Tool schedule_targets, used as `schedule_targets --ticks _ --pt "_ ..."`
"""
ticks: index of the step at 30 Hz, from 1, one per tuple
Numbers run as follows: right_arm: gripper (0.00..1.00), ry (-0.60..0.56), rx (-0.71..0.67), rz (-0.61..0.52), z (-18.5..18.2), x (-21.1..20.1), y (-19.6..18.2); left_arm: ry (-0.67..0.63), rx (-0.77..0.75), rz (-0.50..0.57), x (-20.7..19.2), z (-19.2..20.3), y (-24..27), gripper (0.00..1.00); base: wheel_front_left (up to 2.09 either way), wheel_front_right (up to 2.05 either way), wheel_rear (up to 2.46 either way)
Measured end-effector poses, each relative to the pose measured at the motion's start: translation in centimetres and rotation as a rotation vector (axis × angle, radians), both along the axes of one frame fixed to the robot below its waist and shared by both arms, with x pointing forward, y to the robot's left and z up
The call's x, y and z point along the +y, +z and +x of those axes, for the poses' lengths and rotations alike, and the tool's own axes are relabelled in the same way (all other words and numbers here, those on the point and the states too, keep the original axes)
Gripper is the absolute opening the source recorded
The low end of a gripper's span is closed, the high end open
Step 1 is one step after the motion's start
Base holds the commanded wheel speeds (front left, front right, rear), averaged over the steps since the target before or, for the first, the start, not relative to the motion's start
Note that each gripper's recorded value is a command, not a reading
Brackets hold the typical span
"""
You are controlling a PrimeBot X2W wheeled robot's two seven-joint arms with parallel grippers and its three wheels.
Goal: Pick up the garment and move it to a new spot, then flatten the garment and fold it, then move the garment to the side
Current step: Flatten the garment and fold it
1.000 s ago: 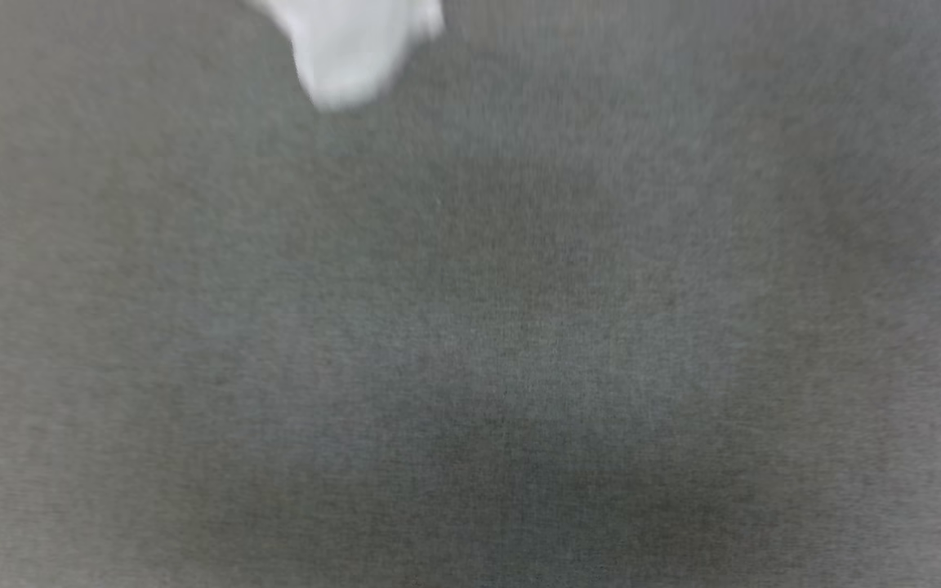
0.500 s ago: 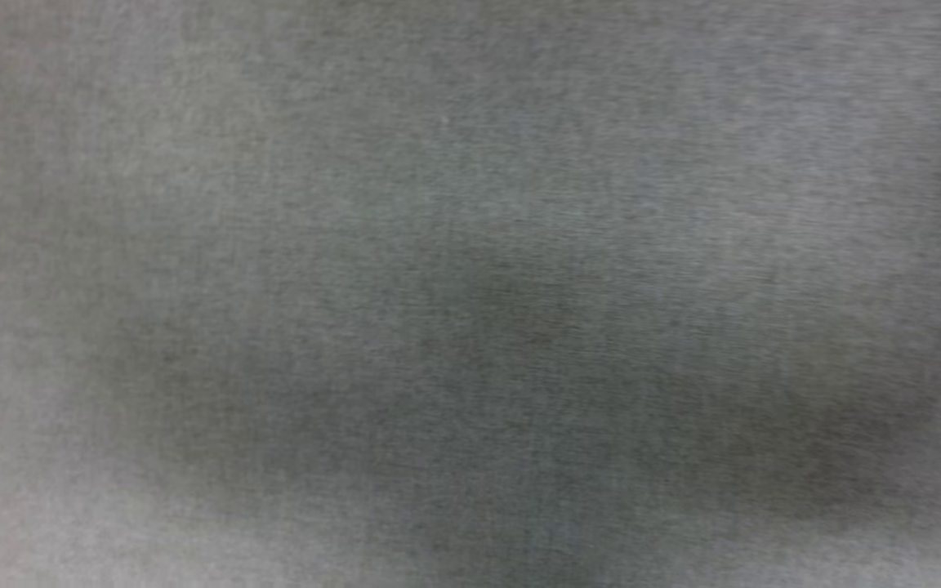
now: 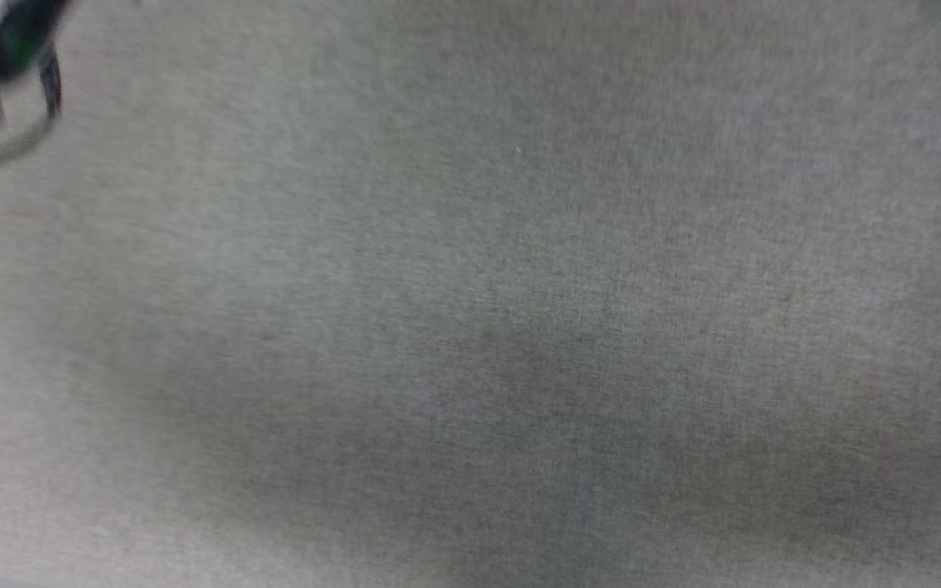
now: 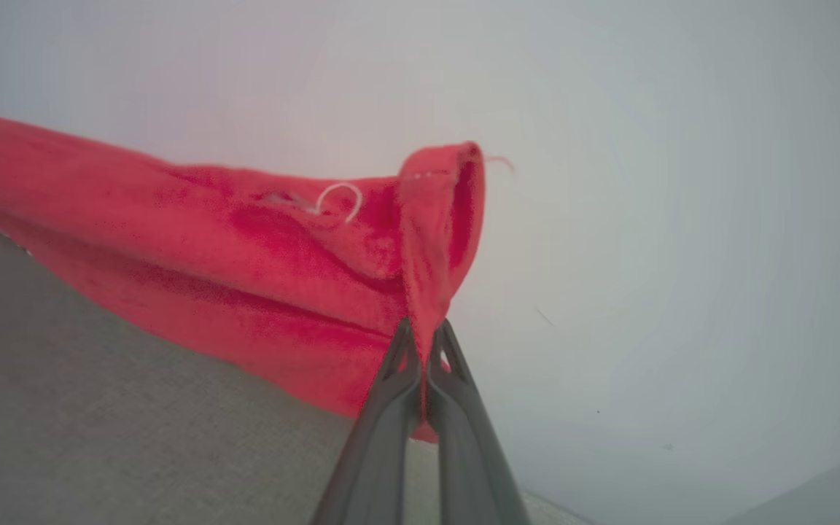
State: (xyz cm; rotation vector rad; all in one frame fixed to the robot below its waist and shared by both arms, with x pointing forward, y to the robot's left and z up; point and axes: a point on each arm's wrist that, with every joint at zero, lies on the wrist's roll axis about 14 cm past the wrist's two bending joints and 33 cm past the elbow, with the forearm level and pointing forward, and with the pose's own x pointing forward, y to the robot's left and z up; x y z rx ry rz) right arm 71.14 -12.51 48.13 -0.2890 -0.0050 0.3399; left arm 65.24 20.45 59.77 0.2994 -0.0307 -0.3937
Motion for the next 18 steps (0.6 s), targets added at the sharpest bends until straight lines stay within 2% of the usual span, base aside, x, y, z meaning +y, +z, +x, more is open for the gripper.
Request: schedule_targets --ticks 8,18 --pt "0.0 0.017 0.087 0.036 -6.3 -2.1 -0.1 -0.003 0.291 -0.051 1.8 -9.6 -3.9 0.0 0.0 0.0 0.0" --pt "0.0 0.045 0.183 0.055 -14.8 -4.0 -0.7 0.087 0.485 -0.189 1.7 -21.7 -8.2 0.0 0.0 0.0 0.0"
